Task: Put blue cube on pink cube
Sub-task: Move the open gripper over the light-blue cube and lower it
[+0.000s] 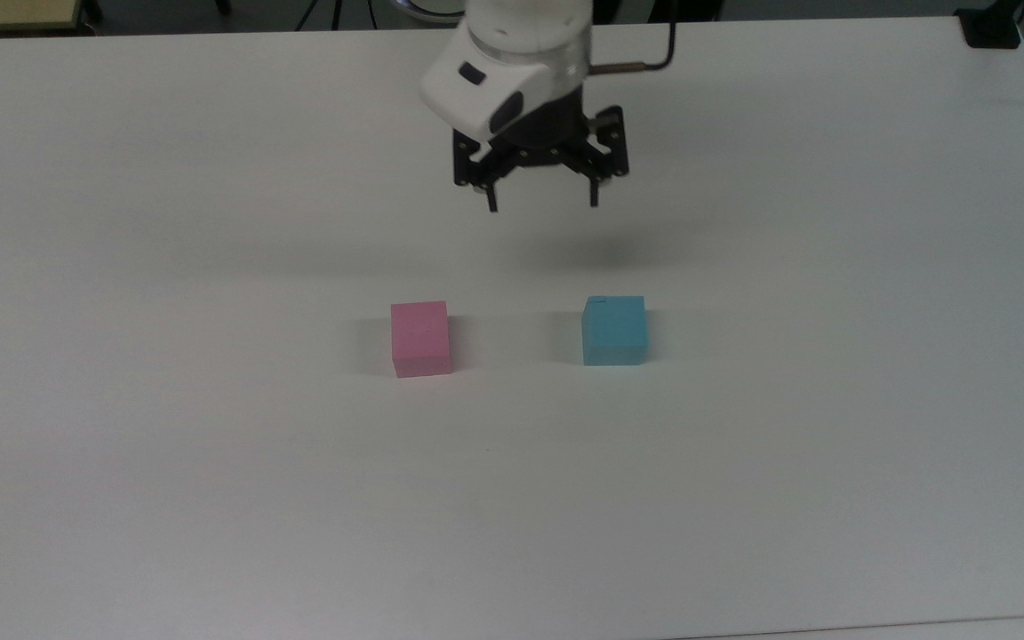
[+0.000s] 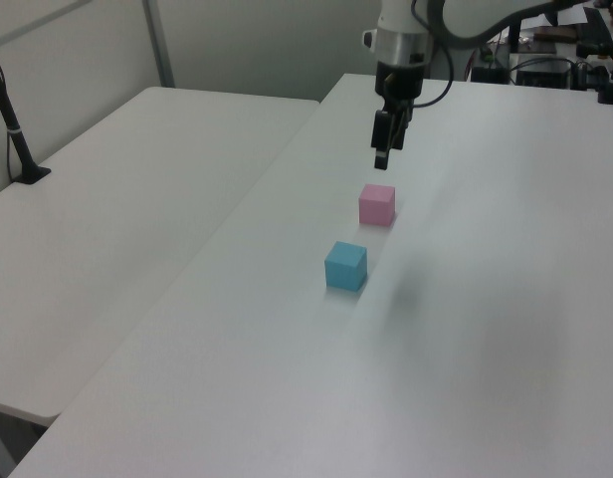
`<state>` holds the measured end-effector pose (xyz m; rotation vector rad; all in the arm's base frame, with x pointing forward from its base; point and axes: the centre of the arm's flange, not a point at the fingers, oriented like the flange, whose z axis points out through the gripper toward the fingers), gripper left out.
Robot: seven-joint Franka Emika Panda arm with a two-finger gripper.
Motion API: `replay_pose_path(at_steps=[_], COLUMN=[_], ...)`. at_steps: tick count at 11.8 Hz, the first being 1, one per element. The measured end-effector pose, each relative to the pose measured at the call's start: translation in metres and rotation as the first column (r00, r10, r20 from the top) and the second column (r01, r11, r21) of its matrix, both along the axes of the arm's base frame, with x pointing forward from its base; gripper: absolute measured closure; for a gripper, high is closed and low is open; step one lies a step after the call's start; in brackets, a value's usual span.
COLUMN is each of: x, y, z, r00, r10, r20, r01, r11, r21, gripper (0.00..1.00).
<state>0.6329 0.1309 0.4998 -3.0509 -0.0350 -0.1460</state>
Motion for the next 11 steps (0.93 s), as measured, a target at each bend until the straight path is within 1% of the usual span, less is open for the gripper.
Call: replay_pose_path(at_steps=[4, 6, 7, 11], x=[0.007, 0.014, 0.017, 0.027], y=[0.031, 0.046, 0.05, 0.061], z=[-0.026, -0.045, -0.054, -0.099], r00=[0.998, 0.996, 0.995, 0.993], r10=[-0.059, -0.086, -0.092, -0.116], r20=[0.002, 0.022, 0.026, 0.021], r01=[0.059, 0.086, 0.091, 0.117], r11=[0.998, 0.996, 0.996, 0.992], r21=[0.008, 0.019, 0.012, -0.042], gripper=[0.0, 0.0, 0.0, 0.0])
